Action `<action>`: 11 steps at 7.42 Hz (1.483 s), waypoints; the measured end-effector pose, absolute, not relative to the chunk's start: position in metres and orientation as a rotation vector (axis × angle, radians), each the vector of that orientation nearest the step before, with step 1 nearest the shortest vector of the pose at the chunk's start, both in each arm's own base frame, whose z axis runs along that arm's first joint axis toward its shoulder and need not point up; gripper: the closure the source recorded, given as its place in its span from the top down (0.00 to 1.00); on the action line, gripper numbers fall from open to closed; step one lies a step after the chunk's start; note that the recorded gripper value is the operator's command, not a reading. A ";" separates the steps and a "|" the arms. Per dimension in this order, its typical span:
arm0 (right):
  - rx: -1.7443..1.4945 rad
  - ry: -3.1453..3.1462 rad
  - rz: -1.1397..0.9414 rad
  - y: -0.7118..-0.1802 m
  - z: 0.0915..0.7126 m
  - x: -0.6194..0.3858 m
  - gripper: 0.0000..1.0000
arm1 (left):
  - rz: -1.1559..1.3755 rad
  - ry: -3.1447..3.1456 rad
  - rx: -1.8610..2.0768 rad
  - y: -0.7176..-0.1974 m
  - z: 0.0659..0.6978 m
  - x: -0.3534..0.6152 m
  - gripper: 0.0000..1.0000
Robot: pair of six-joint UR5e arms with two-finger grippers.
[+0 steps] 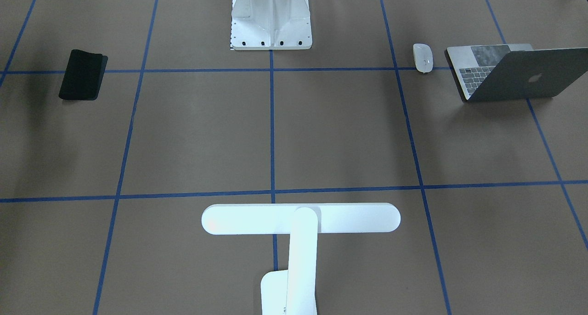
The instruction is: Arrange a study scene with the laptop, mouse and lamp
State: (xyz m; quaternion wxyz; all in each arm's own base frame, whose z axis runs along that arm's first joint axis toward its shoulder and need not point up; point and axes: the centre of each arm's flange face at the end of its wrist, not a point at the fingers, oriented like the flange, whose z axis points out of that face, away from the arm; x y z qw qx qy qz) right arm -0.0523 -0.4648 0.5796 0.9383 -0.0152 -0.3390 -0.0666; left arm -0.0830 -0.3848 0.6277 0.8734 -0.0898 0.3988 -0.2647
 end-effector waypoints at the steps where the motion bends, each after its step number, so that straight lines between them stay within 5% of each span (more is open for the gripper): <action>1: -0.039 -0.709 -0.134 -0.461 0.579 -0.053 1.00 | -0.625 0.827 -0.237 -0.373 0.635 -0.082 1.00; 11: -0.057 -0.748 -0.150 -0.443 0.578 -0.058 1.00 | -1.042 0.833 -0.531 -0.322 0.662 -0.072 1.00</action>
